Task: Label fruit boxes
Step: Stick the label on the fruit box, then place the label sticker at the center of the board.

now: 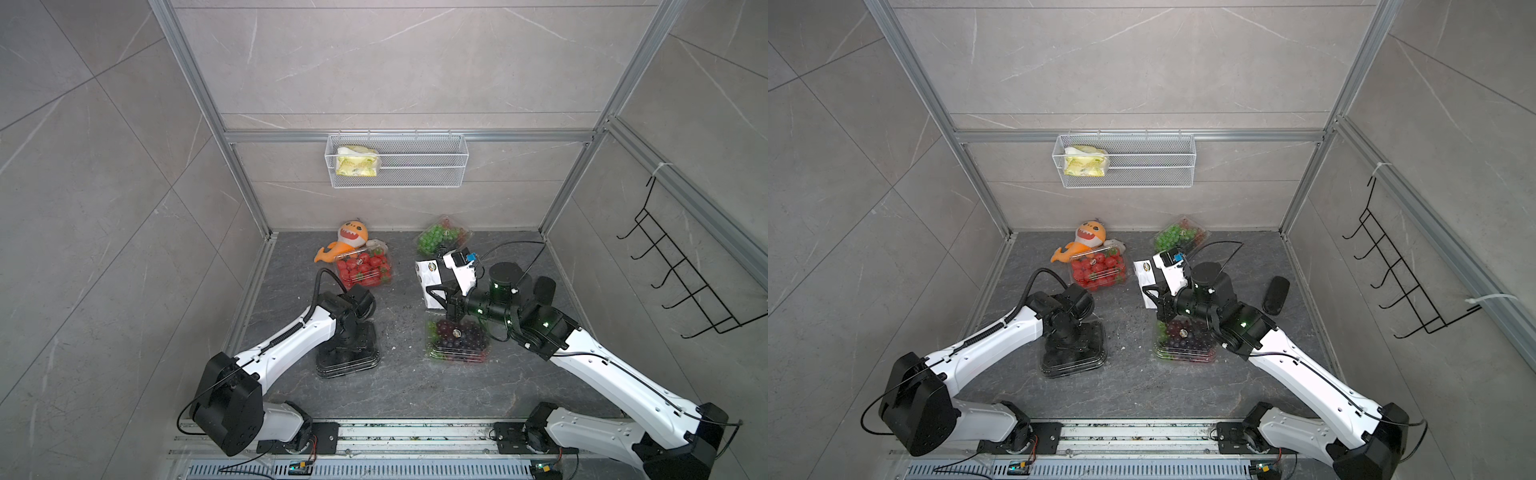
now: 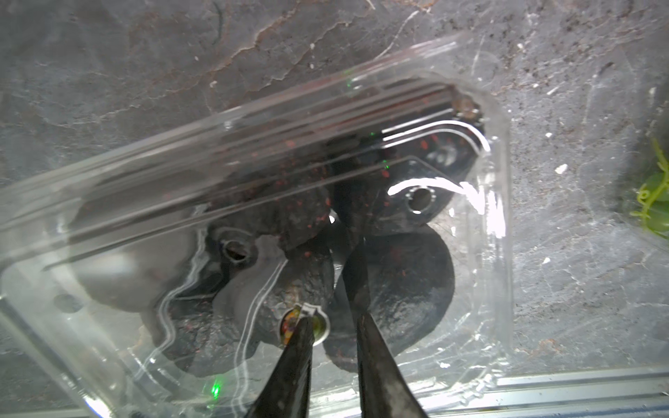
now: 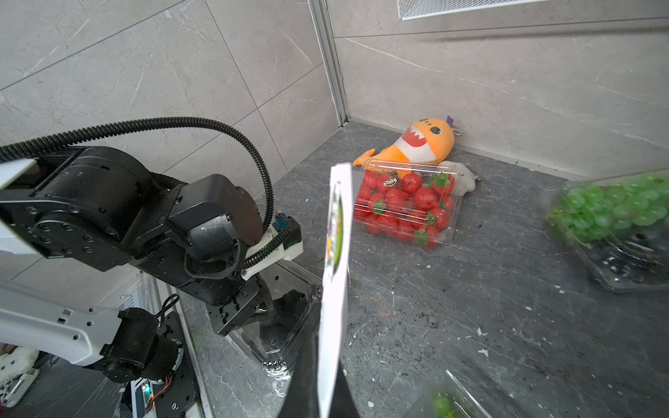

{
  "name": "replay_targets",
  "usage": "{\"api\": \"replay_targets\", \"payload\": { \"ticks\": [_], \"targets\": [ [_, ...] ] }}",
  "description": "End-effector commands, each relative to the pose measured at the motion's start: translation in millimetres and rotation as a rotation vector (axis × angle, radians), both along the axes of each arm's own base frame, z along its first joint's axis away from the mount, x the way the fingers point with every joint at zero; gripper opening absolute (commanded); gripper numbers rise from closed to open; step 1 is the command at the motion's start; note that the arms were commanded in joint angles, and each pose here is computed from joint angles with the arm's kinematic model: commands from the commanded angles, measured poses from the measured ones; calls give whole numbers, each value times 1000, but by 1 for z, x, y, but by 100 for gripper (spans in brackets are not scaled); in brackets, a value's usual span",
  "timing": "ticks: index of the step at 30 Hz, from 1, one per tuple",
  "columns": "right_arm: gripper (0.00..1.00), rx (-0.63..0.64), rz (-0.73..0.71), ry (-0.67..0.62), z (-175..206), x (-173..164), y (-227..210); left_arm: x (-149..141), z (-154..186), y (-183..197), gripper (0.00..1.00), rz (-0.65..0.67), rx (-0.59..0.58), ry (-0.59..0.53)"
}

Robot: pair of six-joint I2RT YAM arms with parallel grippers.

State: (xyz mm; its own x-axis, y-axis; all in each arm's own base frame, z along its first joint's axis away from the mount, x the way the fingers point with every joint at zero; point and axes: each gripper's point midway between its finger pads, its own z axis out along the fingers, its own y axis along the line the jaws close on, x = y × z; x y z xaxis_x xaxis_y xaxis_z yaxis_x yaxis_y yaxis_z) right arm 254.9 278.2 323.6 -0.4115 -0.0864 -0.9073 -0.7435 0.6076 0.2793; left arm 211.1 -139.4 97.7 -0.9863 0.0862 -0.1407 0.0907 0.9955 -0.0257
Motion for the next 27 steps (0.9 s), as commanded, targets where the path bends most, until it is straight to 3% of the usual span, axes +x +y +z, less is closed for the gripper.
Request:
{"api": "replay_targets", "payload": {
  "ticks": [1, 6, 12, 16, 18, 20, 22, 24, 27],
  "targets": [
    [0, 12, 9, -14, 2, -3, 2, -12, -8, 28, 26, 28, 117, 47],
    [0, 11, 2, -20, 4, -2, 0, -8, -4, 35, 26, 42, 152, 23],
    [0, -27, -115, -10, -5, 15, -12, 16, 40, 22, 31, 75, 1, -151],
    [0, -100, -265, 41, -25, 41, -34, 42, 66, 40, 41, 184, -97, -260],
    [0, -133, -340, 85, -41, 58, -48, 53, 74, 56, 53, 235, -101, -300],
    [0, -145, -415, 155, -61, 78, -66, 63, 80, 73, 55, 280, -101, -337],
    [0, -131, -455, 222, -81, 97, -77, 74, 86, 89, 64, 326, -102, -375],
    [0, -89, -469, 292, -99, 114, -83, 84, 90, 99, 65, 363, -122, -403],
    [0, -15, -482, 381, -125, 141, -86, 96, 90, 110, 78, 412, -132, -430]
  ]
}}
